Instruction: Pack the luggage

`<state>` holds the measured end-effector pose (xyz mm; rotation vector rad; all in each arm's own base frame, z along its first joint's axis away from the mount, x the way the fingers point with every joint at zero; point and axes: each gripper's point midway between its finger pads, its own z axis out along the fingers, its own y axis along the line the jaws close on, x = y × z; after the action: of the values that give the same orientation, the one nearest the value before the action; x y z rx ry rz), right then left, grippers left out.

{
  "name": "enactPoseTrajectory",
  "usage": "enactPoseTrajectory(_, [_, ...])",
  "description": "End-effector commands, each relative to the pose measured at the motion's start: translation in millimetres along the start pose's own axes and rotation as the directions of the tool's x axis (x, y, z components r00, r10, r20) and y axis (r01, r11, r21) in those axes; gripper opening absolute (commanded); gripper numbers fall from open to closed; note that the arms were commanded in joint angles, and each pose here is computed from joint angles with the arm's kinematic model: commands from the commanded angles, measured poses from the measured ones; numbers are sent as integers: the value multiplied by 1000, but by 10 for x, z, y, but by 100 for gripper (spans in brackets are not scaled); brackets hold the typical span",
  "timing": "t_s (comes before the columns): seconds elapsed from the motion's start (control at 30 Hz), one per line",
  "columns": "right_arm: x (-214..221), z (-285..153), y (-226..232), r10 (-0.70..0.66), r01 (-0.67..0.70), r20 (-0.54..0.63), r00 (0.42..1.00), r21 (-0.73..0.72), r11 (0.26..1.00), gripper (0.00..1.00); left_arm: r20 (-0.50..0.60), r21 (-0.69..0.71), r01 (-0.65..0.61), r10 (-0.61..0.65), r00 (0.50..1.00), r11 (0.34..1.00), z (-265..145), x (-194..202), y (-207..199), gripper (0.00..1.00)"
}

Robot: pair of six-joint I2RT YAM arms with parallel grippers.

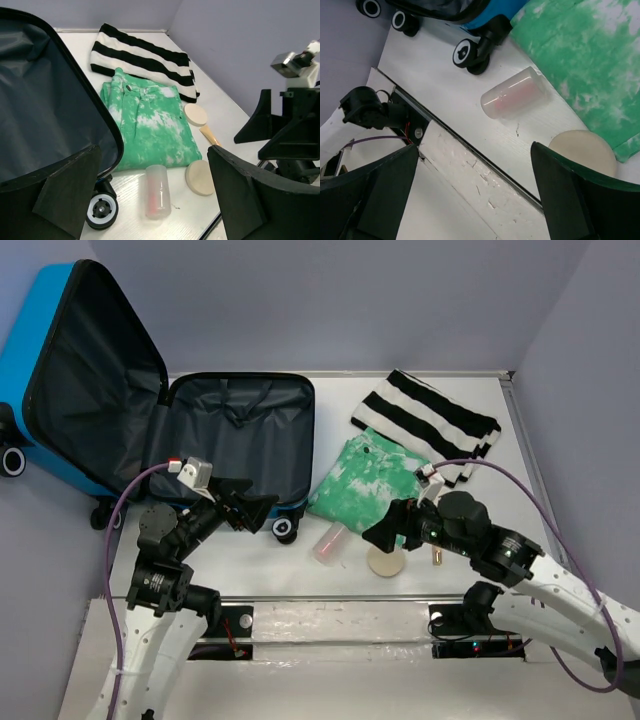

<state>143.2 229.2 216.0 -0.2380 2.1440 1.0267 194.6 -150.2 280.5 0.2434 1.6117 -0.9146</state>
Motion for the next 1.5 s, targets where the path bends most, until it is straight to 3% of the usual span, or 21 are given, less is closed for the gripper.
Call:
enactPoseTrajectory(0.0, [93, 212, 158, 49, -50, -11, 999, -96, 994, 100, 52, 37, -39, 37, 998, 999, -47, -176, -120, 99])
enactPoseTrajectory(0.47, [807, 966, 31, 220, -210, -52, 974, 150, 966, 100, 34, 17, -22, 22, 999, 1000, -5, -144, -47, 99])
enactPoseTrajectory(0.67, [767, 1203, -44, 232, -228, 8, 973, 206, 952, 99, 36, 25, -25, 25, 999, 999, -12, -146, -64, 99])
enactPoseTrajectory(0.9, [596, 1360, -275, 265, -301, 155, 952, 302, 905, 90, 39, 35, -30, 28, 999, 999, -20, -147, -83, 99])
enactPoseTrajectory(1.2, [720, 1648, -436, 322, -354, 148, 935, 338, 872, 82, 44, 40, -31, 29, 999, 999, -37, -151, -102, 99])
enactPoseTrajectory(1.47, [845, 1605, -661, 330, -366, 159, 930, 388, 846, 48, 47, 45, -34, 32, 998, 998, -44, -158, -116, 99])
